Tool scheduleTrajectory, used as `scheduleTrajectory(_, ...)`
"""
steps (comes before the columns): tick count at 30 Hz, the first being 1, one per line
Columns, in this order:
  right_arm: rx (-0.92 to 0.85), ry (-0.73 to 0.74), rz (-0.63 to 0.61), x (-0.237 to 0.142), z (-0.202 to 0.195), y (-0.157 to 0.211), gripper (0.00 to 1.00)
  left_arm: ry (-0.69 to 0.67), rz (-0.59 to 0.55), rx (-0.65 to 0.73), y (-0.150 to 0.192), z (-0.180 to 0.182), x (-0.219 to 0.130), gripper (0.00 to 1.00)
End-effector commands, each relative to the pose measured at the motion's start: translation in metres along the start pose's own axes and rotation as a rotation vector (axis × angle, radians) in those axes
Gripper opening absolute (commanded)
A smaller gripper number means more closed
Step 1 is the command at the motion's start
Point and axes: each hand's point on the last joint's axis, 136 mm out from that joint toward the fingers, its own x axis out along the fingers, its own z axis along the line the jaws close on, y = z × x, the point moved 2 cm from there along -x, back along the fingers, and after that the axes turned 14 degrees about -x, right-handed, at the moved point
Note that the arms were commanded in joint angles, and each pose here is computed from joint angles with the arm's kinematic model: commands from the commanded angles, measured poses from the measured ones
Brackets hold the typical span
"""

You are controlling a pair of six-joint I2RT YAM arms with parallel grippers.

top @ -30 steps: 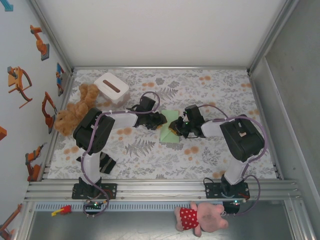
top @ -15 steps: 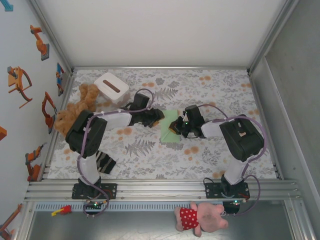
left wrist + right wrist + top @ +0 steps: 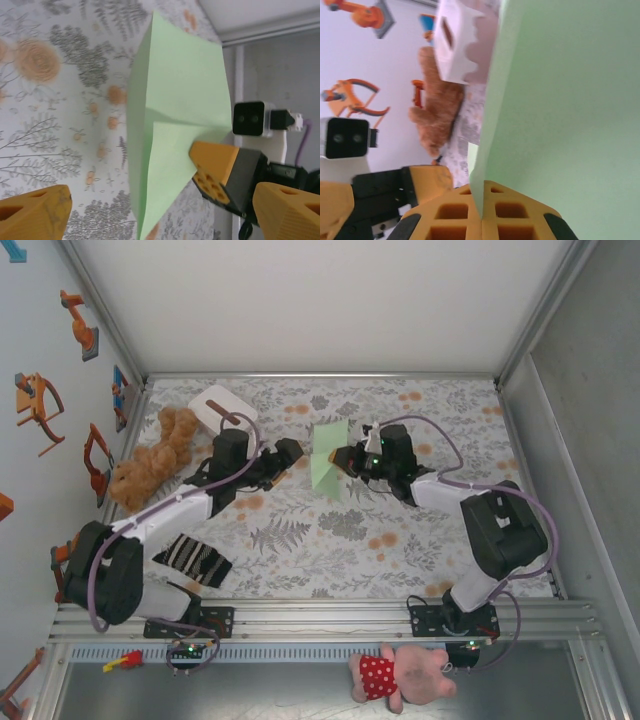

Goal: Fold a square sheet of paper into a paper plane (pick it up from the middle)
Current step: Turn over the paper at the center of the table.

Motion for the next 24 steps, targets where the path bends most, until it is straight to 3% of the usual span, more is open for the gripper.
scheduleTrajectory(1,-0.118,-0.154,-0.067,-0.012,0.051,-0.031,0.0,0.16,-0.013,0.037,0.002,-0.032,-0.016,0.97)
scheduleTrajectory(12,-0.13,-0.307,-0.094,-0.028,0.095,-0.048,0.0,0.314,0.095,0.093,0.026,-0.072,-0.009,1.0)
scheduleTrajectory(24,-0.121,-0.364,-0.113,-0.041,0.105,-0.054,0.0,0.41,0.135,0.1,0.03,-0.095,-0.002,0.82)
